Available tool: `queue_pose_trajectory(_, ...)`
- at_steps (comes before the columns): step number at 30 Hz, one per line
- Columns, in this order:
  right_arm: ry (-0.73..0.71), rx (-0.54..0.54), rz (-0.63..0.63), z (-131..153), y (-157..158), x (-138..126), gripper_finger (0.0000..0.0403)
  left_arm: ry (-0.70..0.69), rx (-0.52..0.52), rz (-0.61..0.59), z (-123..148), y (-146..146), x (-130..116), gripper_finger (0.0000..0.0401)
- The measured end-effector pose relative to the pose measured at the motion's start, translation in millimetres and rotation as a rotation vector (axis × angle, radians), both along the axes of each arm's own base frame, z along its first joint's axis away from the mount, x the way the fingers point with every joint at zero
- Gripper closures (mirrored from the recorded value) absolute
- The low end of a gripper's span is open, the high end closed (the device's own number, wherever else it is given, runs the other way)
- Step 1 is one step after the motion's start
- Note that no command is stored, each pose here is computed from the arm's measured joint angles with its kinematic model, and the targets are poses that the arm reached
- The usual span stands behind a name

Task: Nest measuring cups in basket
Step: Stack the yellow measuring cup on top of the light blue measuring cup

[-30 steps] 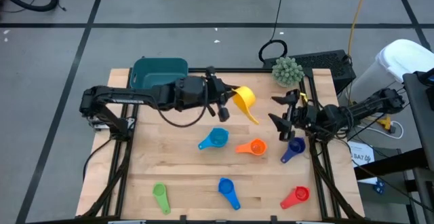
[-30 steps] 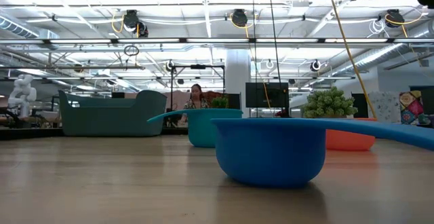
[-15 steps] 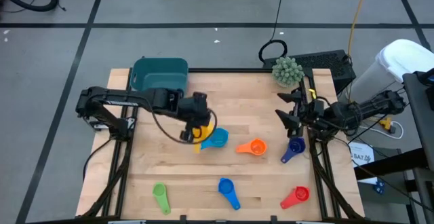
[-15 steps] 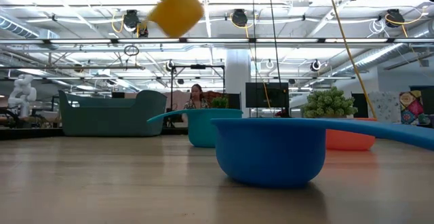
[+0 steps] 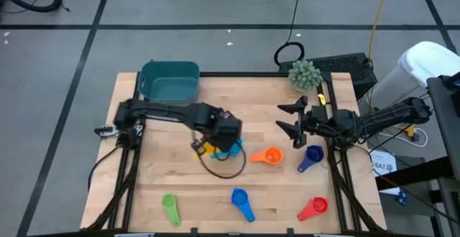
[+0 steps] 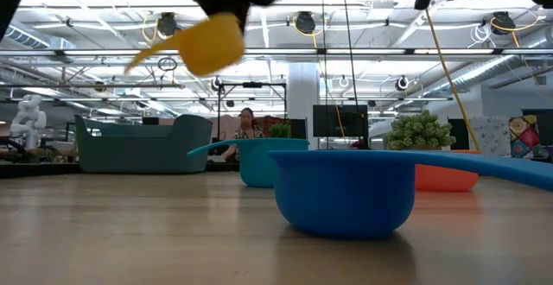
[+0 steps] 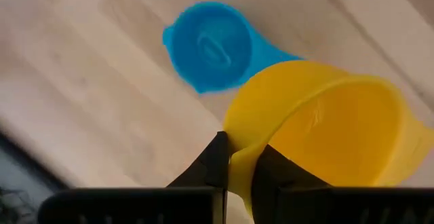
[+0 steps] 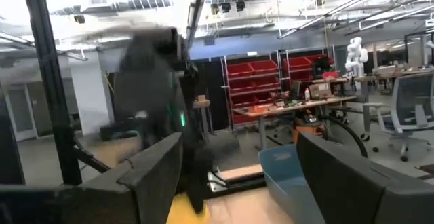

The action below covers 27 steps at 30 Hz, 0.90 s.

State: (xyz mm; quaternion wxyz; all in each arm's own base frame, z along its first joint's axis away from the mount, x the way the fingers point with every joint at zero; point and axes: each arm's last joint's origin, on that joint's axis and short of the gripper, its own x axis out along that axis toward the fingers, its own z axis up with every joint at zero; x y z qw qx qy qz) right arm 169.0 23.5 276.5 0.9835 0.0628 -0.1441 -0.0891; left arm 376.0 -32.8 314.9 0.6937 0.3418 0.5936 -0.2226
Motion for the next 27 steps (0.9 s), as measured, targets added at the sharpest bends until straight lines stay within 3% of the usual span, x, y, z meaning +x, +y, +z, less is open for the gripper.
queue_pose_trajectory(2, 0.005, -0.009, -0.001, 1, 0, 0, 0.0122, -0.039, -0.043, -0.003, -1, 1, 9, 0.0373)
queue_pose_trajectory(5, 0.004, -0.026, 0.018, 2, 1, -2, 0.0122, -0.037, 0.096, -0.008, -1, 9, 13, 0.0373)
queue_pose_trajectory(7, -0.008, -0.023, 0.024, 4, 1, -3, 0.0122, -0.024, 0.12, -0.009, -13, 14, 22, 0.0373)
queue_pose_trajectory(15, 0.005, -0.041, 0.063, 4, 1, -4, 0.0122, 0.002, 0.057, 0.038, -38, 19, 38, 0.0373)
queue_pose_trajectory(27, 0.016, -0.033, 0.077, 2, 2, -4, 0.0122, -0.045, 0.024, 0.062, -45, 13, 47, 0.0373)
